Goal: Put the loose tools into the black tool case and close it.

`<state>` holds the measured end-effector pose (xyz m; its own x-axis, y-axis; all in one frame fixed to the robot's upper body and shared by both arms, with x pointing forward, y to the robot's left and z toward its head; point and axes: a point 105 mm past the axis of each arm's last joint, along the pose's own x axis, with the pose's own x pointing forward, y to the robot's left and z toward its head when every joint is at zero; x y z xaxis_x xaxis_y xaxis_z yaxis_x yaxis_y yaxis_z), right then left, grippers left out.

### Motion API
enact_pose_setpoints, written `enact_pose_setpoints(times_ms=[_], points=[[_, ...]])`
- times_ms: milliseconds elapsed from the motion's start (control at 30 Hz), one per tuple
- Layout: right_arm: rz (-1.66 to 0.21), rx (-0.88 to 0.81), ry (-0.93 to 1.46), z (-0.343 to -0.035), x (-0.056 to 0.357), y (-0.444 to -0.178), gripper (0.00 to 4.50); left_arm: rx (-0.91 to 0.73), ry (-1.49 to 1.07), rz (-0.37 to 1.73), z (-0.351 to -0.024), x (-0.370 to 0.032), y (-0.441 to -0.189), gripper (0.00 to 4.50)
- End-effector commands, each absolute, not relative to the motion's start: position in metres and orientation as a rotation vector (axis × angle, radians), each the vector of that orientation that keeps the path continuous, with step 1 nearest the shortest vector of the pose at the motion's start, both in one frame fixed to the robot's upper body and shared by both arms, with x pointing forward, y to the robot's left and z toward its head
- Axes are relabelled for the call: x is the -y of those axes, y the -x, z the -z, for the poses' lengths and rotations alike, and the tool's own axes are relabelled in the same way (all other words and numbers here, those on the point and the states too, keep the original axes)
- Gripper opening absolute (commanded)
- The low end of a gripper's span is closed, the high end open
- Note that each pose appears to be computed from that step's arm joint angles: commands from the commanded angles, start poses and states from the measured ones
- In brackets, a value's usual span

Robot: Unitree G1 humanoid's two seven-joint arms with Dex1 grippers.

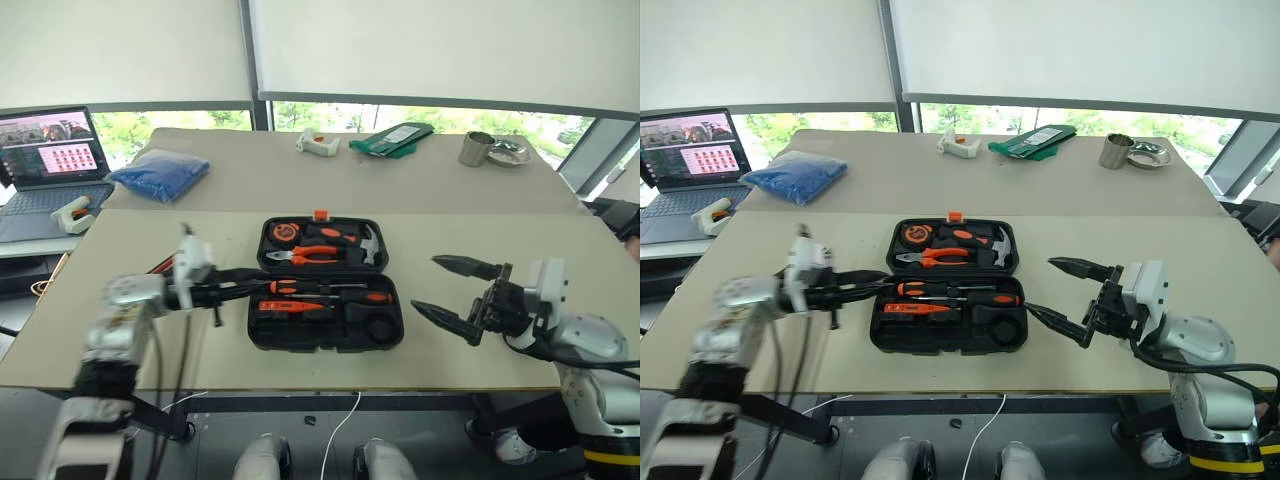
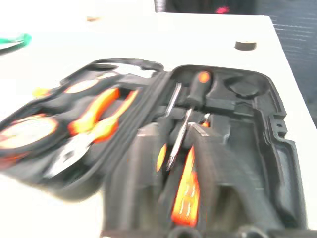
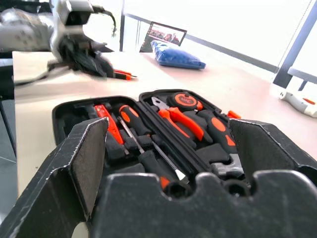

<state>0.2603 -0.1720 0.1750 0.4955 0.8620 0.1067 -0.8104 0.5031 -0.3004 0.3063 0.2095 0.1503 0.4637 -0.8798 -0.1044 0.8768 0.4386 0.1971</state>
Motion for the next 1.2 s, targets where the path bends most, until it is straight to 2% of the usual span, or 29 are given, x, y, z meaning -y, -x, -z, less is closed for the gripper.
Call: enact_pose_setpoints(times_ms=[33,167,200,367,500,667,800,967,1100,1200], points=[[-1.031,0.355,0.202,-0.179,0.162,-0.246,4.5,-0.02,-0.19,0.813,-0.145,-0.27,-0.285,2.75],[-1.059,0.354,0.167,-0.171,0.157,-0.237,4.5,-0.029,-0.126,0.474,-0.135,-0.328,-0.254,4.35],[-1.066,0.352,0.169,-0.169,0.157,-0.235,4.5,-0.034,-0.113,0.407,-0.133,-0.339,-0.243,4.48],[-1.055,0.368,0.205,-0.165,0.166,-0.233,4.5,-0.091,-0.053,0.14,-0.112,-0.38,-0.191,4.48],[-1.089,0.366,0.225,-0.157,0.164,-0.227,4.5,-0.085,0.011,0.015,-0.105,-0.395,-0.178,4.48],[-1.104,0.387,0.185,-0.158,0.151,-0.219,4.5,-0.059,0.033,0.024,-0.118,-0.389,-0.202,4.48],[-1.102,0.402,0.114,-0.173,0.143,-0.219,4.5,-0.125,0.041,0.085,-0.126,-0.375,-0.242,4.48],[-1.124,0.439,0.104,-0.186,0.132,-0.22,4.5,-0.186,0.053,0.145,-0.142,-0.36,-0.306,4.48],[-1.091,0.484,0.093,-0.197,0.129,-0.227,4.5,-0.274,0.009,0.214,-0.14,-0.351,-0.339,4.48],[-1.059,0.498,0.088,-0.203,0.13,-0.229,4.5,-0.372,-0.034,0.233,-0.132,-0.351,-0.353,4.48]])
